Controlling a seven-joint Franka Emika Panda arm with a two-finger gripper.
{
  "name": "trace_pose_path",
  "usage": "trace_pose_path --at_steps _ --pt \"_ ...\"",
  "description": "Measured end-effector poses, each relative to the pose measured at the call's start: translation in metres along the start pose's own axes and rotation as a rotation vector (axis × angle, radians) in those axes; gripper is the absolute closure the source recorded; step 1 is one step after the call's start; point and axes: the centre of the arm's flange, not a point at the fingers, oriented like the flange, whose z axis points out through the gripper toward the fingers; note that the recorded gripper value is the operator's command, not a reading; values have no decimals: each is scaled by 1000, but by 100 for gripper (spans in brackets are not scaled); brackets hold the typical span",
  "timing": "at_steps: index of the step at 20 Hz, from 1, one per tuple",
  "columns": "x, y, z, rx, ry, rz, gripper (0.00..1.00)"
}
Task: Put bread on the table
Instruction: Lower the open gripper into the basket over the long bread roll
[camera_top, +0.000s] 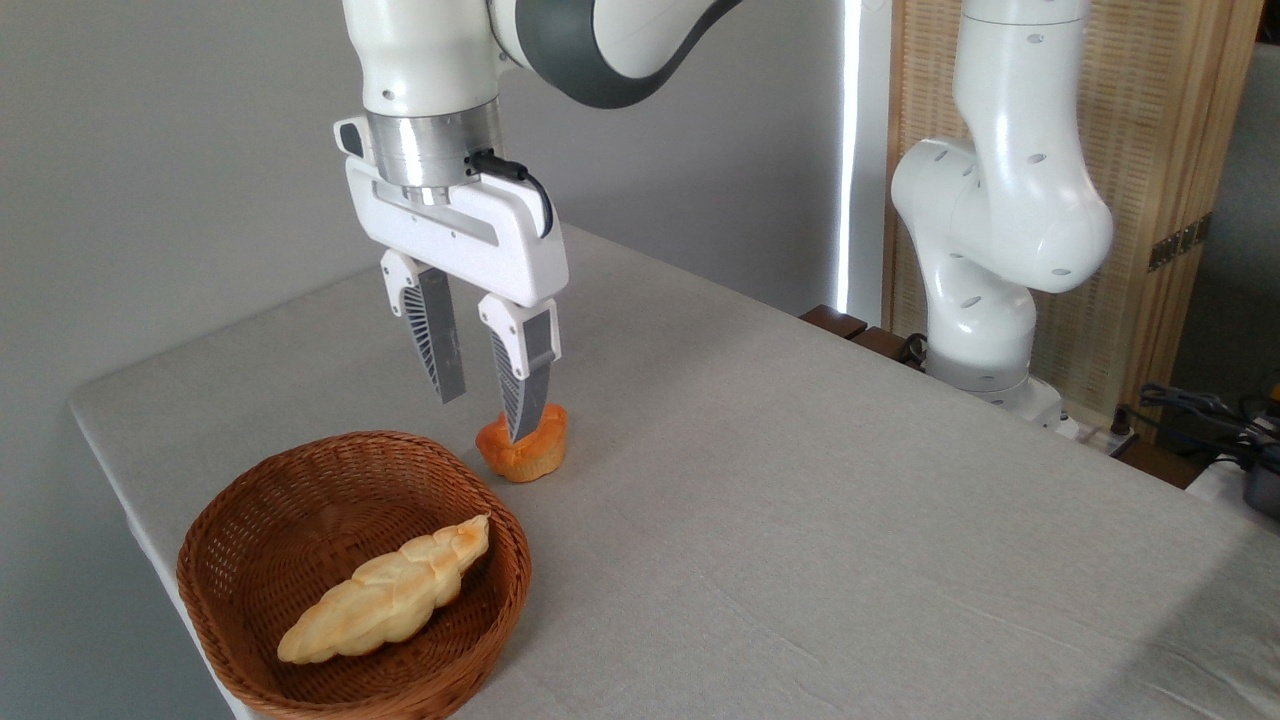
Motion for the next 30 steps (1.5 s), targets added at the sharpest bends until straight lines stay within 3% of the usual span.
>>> trace_pose_path --at_steps 8,13,19,30 --pt "23 -19 22 69 96 -6 0" --pt "33 -35 61 142 53 29 0" --pt "38 -49 97 153 40 23 0" --pt "46 -42 120 145 22 41 0"
